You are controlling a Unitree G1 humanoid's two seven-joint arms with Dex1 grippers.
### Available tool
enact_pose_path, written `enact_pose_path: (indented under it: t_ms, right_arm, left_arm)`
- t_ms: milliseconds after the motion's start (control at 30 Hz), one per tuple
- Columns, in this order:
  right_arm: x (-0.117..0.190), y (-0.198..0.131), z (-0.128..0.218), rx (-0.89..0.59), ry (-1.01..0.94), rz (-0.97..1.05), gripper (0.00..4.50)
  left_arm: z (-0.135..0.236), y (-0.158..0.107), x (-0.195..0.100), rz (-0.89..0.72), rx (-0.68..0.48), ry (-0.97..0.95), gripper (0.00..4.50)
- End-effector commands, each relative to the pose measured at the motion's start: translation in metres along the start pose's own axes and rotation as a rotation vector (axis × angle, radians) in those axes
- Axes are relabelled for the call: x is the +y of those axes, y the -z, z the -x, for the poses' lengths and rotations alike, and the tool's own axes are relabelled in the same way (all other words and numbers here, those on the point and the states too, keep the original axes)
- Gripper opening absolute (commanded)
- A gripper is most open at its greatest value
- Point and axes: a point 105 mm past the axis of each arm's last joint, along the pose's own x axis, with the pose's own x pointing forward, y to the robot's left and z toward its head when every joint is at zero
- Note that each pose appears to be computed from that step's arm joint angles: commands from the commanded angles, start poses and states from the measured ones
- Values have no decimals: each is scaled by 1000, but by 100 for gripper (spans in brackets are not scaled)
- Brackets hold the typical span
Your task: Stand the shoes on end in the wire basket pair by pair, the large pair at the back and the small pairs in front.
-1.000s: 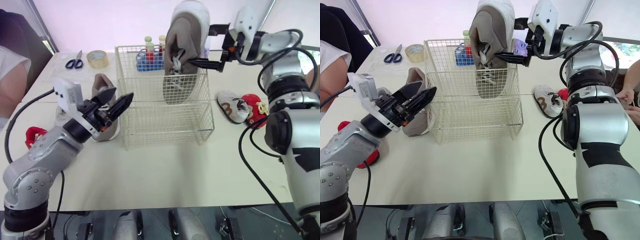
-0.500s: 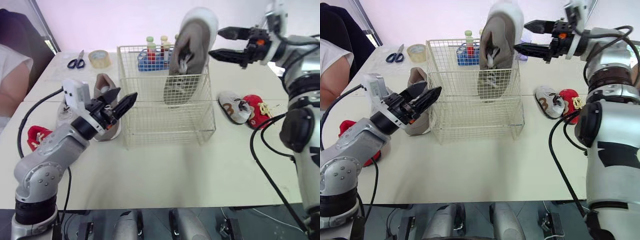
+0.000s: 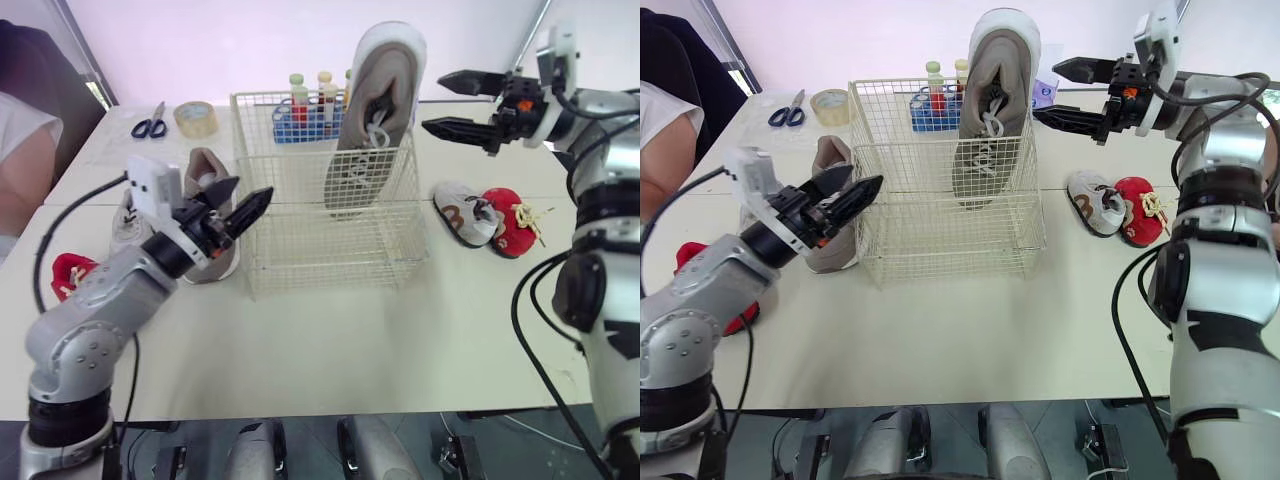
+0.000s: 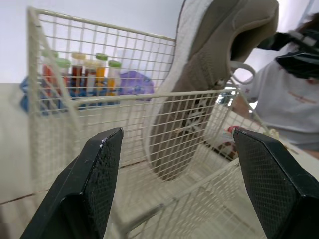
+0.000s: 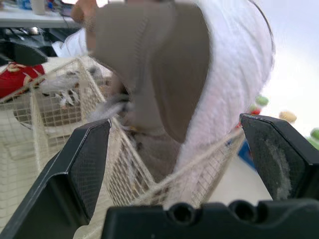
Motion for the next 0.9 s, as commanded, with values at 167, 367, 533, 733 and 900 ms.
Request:
enact_pose_path:
  t_ms: [167, 367, 533, 733, 900]
  right_arm:
    - [46, -45, 22, -43, -17, -4, 450]
    - [104, -43, 19, 125, -245, -38, 450]
    - [132, -28, 10, 224, -327, -33, 450]
    - [145, -7, 6, 261, -328, -61, 450]
    - [149, -2, 4, 257, -300, -84, 450]
  left_arm:
    - [22, -41, 82, -247, 114, -389, 448]
    - [18, -15, 149, -177, 463, -583, 448]
    - [5, 0, 181, -79, 550, -591, 448]
    - [-9, 19, 190, 16, 588, -527, 448]
    - [-24, 16, 193, 7, 559, -498, 448]
